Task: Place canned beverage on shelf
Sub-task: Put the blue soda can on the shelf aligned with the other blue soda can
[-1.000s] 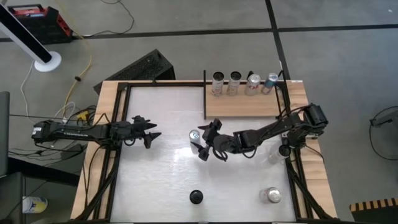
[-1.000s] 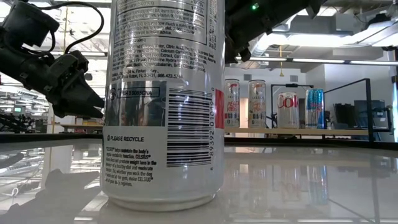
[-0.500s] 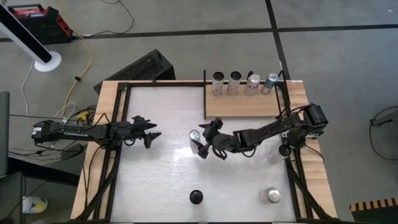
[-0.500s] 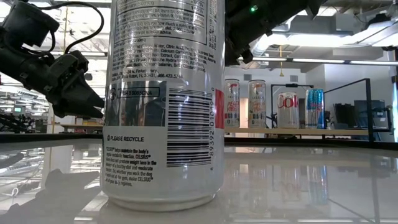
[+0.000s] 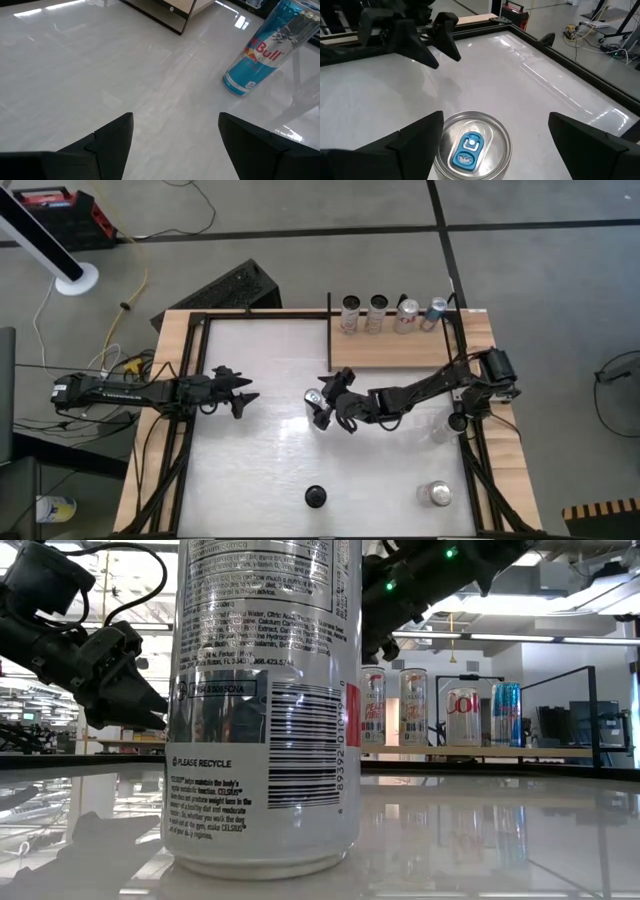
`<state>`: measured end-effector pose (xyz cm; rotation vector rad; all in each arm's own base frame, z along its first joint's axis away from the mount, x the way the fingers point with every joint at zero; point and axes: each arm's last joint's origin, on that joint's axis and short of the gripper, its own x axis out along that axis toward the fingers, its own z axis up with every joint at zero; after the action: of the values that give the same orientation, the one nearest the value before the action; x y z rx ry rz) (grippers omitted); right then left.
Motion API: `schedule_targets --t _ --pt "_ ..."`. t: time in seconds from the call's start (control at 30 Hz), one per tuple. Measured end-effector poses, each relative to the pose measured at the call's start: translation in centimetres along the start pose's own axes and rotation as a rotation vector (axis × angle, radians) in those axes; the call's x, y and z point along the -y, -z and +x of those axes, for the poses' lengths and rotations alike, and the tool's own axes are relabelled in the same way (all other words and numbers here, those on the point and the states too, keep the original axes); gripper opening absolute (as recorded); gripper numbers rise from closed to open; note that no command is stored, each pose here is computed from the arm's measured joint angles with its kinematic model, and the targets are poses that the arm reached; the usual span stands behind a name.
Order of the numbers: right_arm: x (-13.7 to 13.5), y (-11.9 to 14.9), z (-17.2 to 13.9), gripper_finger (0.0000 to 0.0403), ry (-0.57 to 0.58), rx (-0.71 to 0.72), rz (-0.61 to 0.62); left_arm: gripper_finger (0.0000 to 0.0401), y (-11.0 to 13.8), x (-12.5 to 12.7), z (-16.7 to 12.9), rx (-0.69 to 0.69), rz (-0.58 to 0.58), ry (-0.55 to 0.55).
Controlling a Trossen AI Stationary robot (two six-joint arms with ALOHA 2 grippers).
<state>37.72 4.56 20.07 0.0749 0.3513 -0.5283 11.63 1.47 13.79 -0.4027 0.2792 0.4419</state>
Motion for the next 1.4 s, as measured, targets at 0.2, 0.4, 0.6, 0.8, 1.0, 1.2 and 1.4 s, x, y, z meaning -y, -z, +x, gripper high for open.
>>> schedule_targets --t 0.2,0.4,0.6,0.8,1.0,1.2,1.4 --pt "0.0 0.0 0.0 0.0384 0.003 -0.005 -0.005 0.0277 0.0 0.0 0.0 0.0 0.0 -0.001" --pt "-0.1 0.5 0.3 0.0384 0.01 -0.02 -0.017 0.0277 0.0 0.0 0.0 0.0 0.0 0.0" --pt "-0.1 0.3 0.0 0.0384 -0.028 -0.036 -0.061 0.0277 0.0 0.0 0.0 0.0 0.0 0.0" --pt "0.6 -0.3 -0.5 0.0384 -0.117 -0.09 -0.138 0.0277 0.0 0.0 0.0 0.0 0.0 0.0" --pt "2.3 -1.4 -1.3 0.0384 -0.156 -0.14 -0.166 0.0277 0.0 0.0 0.0 0.0 0.02 0.0" --pt "2.7 -3.2 -2.7 0.0384 -0.188 -0.08 -0.202 0.0277 0.0 0.0 0.0 0.001 0.057 -0.002" --pt "2.1 -4.1 -3.9 0.0384 -0.351 -0.06 -0.192 0.0277 0.0 0.0 0.0 0.001 0.042 0.0"
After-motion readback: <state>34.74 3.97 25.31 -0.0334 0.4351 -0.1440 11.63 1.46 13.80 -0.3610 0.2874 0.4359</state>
